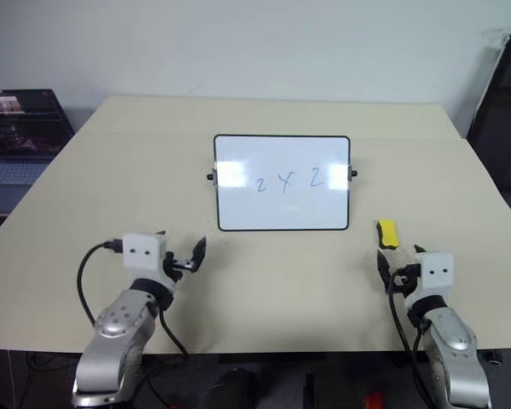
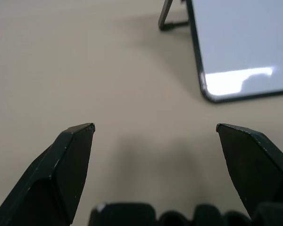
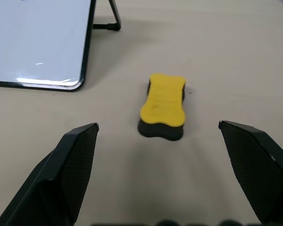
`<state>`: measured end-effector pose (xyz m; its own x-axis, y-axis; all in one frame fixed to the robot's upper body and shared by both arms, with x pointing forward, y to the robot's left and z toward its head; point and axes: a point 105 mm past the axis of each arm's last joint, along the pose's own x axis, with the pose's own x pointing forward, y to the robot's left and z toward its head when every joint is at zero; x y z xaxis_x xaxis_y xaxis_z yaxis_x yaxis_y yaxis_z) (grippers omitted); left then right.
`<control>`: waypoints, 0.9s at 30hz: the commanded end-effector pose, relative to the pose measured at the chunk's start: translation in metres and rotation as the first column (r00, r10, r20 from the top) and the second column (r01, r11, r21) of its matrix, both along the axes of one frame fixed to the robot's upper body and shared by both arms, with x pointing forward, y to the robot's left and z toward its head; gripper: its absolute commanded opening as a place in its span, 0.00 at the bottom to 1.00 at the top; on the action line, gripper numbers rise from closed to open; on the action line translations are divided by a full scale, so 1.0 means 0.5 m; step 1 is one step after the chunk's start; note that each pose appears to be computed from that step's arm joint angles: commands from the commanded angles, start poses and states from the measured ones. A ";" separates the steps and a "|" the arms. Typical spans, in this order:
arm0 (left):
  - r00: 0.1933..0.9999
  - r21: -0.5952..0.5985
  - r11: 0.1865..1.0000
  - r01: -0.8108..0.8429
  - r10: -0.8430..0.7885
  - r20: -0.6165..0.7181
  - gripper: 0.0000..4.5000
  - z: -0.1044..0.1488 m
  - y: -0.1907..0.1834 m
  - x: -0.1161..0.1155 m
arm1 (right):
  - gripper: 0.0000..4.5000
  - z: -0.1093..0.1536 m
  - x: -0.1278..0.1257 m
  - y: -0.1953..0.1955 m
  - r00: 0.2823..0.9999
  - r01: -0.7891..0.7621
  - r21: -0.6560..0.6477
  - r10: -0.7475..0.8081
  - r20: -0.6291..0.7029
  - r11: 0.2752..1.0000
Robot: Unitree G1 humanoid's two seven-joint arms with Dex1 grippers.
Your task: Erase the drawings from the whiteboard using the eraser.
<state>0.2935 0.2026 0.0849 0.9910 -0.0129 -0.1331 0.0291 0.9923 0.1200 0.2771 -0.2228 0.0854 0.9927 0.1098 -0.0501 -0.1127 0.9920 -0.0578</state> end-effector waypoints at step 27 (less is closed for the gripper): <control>0.757 0.203 0.760 0.618 -0.645 0.109 1.00 0.172 -0.077 0.074 | 1.00 0.168 0.005 0.065 0.991 0.028 0.066 -0.037 0.132 0.997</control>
